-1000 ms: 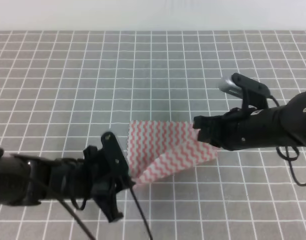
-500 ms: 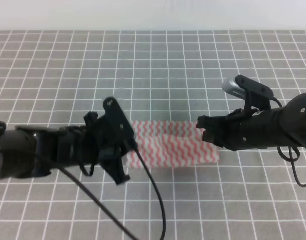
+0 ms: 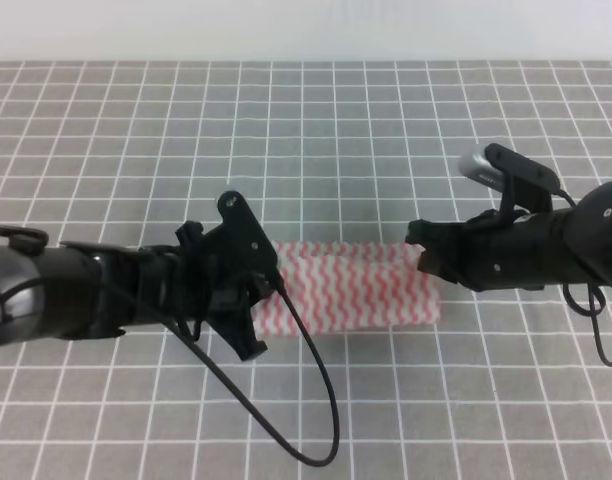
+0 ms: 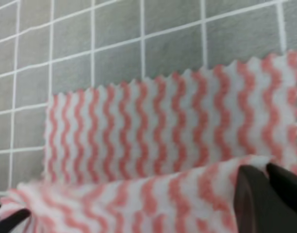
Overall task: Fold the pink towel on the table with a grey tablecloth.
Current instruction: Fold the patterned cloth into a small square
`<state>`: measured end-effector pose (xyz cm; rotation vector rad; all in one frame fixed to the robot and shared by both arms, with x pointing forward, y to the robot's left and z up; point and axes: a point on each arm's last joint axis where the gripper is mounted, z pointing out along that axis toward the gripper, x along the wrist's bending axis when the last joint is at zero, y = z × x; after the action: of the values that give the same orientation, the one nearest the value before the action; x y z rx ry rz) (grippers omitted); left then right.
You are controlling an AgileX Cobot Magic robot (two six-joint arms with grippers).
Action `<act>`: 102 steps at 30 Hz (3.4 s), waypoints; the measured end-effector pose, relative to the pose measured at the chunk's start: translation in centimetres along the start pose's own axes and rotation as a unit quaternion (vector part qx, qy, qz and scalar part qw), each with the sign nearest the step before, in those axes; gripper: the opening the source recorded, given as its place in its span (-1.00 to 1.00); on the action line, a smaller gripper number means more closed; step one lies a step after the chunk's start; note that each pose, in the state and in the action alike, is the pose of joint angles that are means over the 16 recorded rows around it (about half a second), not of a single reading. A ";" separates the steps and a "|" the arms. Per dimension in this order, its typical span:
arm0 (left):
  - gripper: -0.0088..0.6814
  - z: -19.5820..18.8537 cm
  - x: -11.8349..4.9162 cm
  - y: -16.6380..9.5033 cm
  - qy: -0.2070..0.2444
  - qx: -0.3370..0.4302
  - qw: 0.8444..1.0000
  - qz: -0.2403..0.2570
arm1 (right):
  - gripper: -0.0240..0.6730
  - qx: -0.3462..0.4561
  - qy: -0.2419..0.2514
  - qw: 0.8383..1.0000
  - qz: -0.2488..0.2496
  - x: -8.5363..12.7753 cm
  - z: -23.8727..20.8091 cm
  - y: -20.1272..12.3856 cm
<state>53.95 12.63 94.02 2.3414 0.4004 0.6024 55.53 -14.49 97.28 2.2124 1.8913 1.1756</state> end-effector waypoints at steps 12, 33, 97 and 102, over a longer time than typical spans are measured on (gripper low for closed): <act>-0.98 1.2 0.2 -0.4 -0.004 0.009 1.000 -0.003 | -0.94 0.011 -0.012 1.000 0.012 -1.1 1.0 0.3; -0.98 1.9 1.2 -0.1 0.016 0.019 1.000 -0.008 | -0.94 0.011 -0.008 1.000 0.009 -0.7 2.1 1.3; -0.98 3.1 2.5 0.4 0.041 0.027 0.999 -0.014 | -0.94 0.004 -0.013 1.000 0.017 -0.9 4.0 2.1; -0.98 3.1 2.6 0.5 0.043 0.027 0.999 -0.015 | -0.94 0.003 -0.013 1.000 0.018 -0.9 4.1 2.1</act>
<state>57.83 11.74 93.15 2.3626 0.4963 0.6881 59.50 -14.02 94.81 2.2639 1.8553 1.1401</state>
